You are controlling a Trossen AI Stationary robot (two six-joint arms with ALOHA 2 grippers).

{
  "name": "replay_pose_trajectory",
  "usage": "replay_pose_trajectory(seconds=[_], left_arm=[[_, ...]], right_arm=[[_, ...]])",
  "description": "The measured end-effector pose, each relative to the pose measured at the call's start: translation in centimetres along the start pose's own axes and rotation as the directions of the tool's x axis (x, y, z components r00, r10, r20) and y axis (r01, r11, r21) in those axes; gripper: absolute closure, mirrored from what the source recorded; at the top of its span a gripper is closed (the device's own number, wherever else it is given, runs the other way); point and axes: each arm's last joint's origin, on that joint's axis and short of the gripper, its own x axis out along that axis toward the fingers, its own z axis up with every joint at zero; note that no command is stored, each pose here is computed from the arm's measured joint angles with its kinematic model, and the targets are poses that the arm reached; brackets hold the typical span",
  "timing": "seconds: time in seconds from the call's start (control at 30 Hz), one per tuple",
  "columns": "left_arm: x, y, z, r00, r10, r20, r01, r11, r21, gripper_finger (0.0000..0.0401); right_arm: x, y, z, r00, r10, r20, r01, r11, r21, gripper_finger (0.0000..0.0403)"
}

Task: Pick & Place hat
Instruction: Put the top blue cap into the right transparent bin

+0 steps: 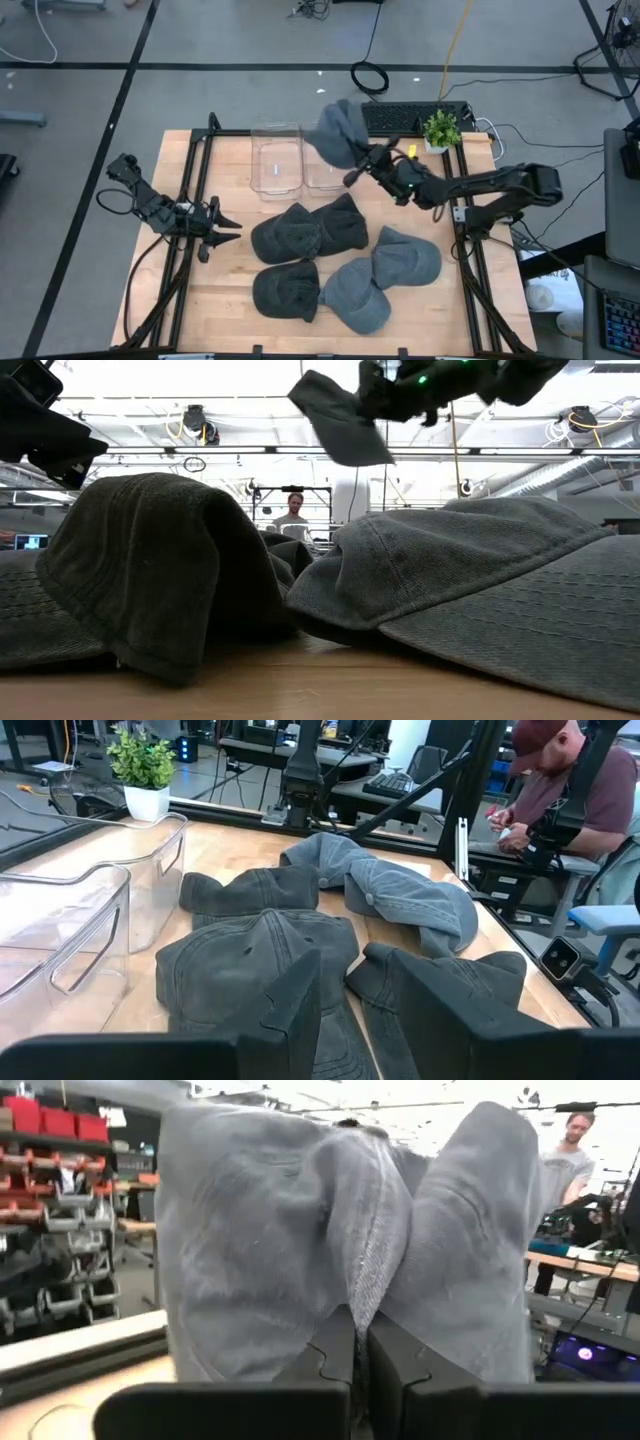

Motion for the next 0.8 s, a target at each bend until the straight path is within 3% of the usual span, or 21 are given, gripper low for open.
replay_pose_trajectory(seconds=[0.17, 0.37, 0.57, 0.8], left_arm=[[0.0, 0.0, 0.0, 1.0, 0.001, 0.003, -0.001, 1.0, -0.002, 0.027], [0.0, 0.2, 0.1, 0.998, 0.062, 0.025, -0.061, 0.998, -0.006, 0.0269], [0.0, 0.2, 0.1, 0.998, 0.063, 0.024, -0.064, 0.998, 0.017, 0.027], [0.0, 0.2, 0.1, 0.998, 0.064, 0.024, -0.065, 0.998, 0.018, 0.027]], right_arm=[[2.3, 1.7, -2.1, 0.999, 0.037, 0.003, -0.037, 0.996, 0.076, 0.0403], [3.5, 2.7, -5.1, 0.992, -0.126, 0.022, 0.122, 0.985, 0.124, 0.0403], [3.9, 3.4, -7.9, 0.988, -0.154, -0.03, 0.156, 0.965, 0.211, 0.0403], [3.5, 3.9, -9.1, 0.977, -0.18, -0.115, 0.198, 0.964, 0.175, 0.0403]])
